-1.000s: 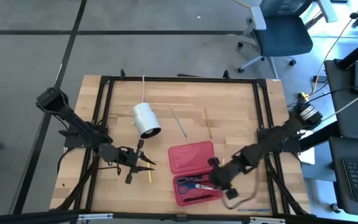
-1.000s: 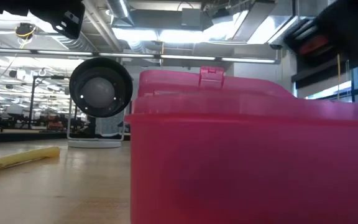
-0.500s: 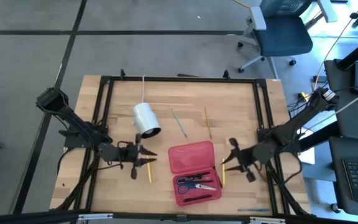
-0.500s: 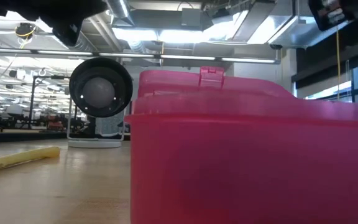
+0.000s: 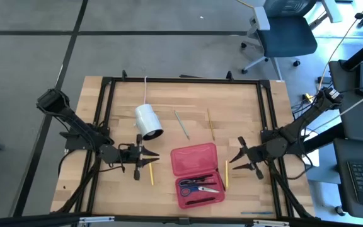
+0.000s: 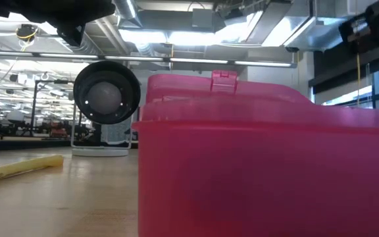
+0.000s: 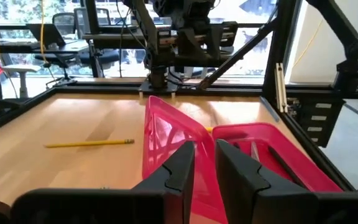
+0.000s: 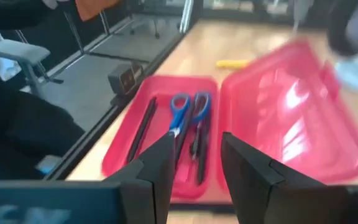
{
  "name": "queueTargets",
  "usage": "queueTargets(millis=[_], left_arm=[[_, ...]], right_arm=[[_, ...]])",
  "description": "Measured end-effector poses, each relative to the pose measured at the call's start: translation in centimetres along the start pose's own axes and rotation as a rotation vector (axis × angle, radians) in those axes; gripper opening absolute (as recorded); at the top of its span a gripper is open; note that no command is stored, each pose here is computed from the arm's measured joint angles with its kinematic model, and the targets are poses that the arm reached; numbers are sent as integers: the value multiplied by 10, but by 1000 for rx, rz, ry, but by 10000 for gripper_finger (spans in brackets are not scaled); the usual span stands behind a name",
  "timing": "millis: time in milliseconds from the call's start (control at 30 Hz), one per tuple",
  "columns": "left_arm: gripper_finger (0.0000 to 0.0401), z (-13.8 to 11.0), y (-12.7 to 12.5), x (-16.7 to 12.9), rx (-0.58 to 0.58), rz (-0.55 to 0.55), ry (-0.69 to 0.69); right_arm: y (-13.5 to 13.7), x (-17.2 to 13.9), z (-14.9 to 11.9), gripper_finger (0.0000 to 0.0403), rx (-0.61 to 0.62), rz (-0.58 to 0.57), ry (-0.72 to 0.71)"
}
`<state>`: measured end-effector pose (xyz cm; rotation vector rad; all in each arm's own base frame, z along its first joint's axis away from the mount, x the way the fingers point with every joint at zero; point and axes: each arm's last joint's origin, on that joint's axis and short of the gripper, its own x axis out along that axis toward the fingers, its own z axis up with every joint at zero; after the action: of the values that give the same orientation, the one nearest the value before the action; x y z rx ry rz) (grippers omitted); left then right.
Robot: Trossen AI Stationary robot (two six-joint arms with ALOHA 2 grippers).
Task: Pick & place school supplies into a supply box
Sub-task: Put the yellow pen into the pink supply box
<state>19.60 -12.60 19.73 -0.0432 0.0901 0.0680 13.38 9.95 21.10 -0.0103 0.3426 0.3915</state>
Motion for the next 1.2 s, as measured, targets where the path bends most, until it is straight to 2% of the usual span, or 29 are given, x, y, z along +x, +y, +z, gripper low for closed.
queueTargets(millis=[133,300,533,733,833,967,1067,1200], left_arm=[[63,0,1,0,0,12,-1],[78,0,3,1,-49,78,-11],[146,0,7,0,-44,187,-20],[205,-1,3,1,-55,59,-1],[217,1,2,2,-130,57,-11],[219,20,-7,10,-210,77,10],[216,43,-16,18,-241,98,94],[215,71,-26,26,-308,180,213]], right_arm=[[-2,0,4,133,-75,-81,-44],[-2,0,4,133,-92,-91,-42],[-2,0,4,133,-35,-89,-44],[-2,0,4,133,-15,-88,-44],[-2,0,3,133,-16,-88,-43],[-2,0,3,133,-18,-88,-40],[-2,0,2,133,-20,-88,-32],[-3,0,0,133,-29,-92,-5]])
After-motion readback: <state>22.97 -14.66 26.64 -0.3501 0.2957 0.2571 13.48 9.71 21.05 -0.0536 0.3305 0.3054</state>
